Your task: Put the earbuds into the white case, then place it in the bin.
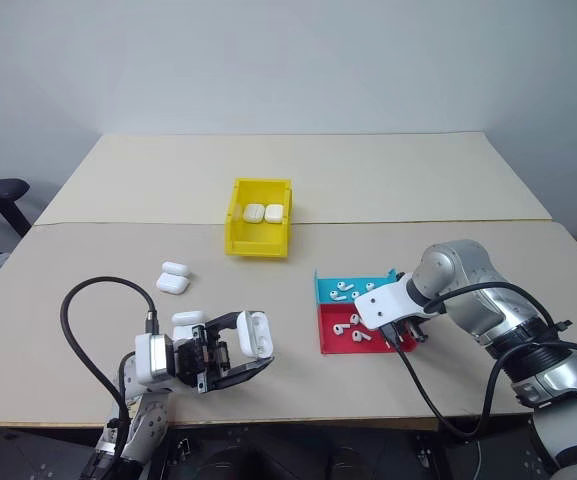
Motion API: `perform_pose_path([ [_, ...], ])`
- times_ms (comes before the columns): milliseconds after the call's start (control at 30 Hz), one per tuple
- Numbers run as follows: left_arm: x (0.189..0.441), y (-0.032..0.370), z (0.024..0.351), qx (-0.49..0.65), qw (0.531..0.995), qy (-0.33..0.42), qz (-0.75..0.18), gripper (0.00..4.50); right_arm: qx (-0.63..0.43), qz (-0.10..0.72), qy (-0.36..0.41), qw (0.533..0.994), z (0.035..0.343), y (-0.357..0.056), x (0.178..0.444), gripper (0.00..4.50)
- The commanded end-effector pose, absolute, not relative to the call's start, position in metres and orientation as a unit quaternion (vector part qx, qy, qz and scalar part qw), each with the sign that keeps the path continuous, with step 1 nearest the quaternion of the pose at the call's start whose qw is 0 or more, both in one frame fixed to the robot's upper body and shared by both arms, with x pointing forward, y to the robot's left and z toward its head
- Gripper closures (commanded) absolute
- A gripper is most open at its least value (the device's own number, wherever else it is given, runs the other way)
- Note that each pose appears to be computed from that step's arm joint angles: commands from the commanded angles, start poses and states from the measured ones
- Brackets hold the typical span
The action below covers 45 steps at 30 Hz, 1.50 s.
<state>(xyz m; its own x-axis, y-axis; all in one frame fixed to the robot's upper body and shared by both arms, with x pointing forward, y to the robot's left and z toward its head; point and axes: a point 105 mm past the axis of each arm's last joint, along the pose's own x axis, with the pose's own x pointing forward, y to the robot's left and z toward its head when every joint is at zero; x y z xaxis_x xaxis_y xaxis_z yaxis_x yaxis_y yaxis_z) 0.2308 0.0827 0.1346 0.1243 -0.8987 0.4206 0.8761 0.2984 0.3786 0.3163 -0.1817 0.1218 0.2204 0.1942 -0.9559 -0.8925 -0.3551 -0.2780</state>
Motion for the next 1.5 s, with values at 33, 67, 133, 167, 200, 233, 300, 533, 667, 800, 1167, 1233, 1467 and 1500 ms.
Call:
perform_pose_path([
  [33,0.229,0.084,0.143,0.027,0.744,-0.318,-0.587,1.71,-0.611,0.556,0.282,0.487,0.124,-0.182,0.316,2.9],
  [67,0.229,0.084,0.143,0.027,0.744,-0.318,-0.587,1.71,-0.612,0.556,0.282,0.487,0.124,-0.182,0.316,2.9],
  [133,0.229,0.083,0.143,0.027,0.745,-0.318,-0.586,1.71,-0.612,0.556,0.281,0.487,0.124,-0.182,0.316,2.9],
  [167,0.229,0.084,0.143,0.027,0.745,-0.318,-0.586,1.71,-0.613,0.556,0.281,0.486,0.124,-0.182,0.316,2.9],
  [200,0.229,0.084,0.143,0.027,0.745,-0.317,-0.586,1.71,-0.613,0.557,0.281,0.486,0.123,-0.182,0.316,3.26],
  [233,0.229,0.084,0.143,0.027,0.745,-0.317,-0.586,1.71,-0.613,0.556,0.281,0.486,0.123,-0.182,0.316,3.46],
  [300,0.229,0.084,0.143,0.028,0.745,-0.317,-0.586,1.71,-0.613,0.557,0.281,0.484,0.123,-0.182,0.315,3.46],
  [533,0.23,0.083,0.144,0.024,0.743,-0.319,-0.588,1.71,-0.611,0.555,0.28,0.49,0.124,-0.182,0.314,3.46],
  [667,0.232,0.081,0.161,0.0,0.736,-0.345,-0.583,1.71,-0.594,0.554,0.238,0.533,0.159,-0.173,0.306,3.46],
  [800,0.231,0.077,0.189,-0.036,0.719,-0.37,-0.587,1.71,-0.501,0.559,0.098,0.653,0.233,-0.149,0.295,3.46],
  [1167,0.221,0.067,0.219,-0.099,0.66,-0.386,-0.637,1.71,-0.202,0.623,-0.272,0.705,0.329,-0.123,0.232,3.46],
  [1233,0.221,0.066,0.222,-0.096,0.652,-0.385,-0.646,1.71,-0.149,0.643,-0.302,0.688,0.328,-0.114,0.224,3.46],
  [1467,0.222,0.065,0.221,-0.087,0.646,-0.377,-0.658,1.71,-0.122,0.661,-0.326,0.665,0.307,-0.083,0.227,3.46],
  [1500,0.221,0.065,0.22,-0.085,0.644,-0.377,-0.66,1.71,-0.125,0.665,-0.325,0.661,0.304,-0.08,0.228,3.46],
])
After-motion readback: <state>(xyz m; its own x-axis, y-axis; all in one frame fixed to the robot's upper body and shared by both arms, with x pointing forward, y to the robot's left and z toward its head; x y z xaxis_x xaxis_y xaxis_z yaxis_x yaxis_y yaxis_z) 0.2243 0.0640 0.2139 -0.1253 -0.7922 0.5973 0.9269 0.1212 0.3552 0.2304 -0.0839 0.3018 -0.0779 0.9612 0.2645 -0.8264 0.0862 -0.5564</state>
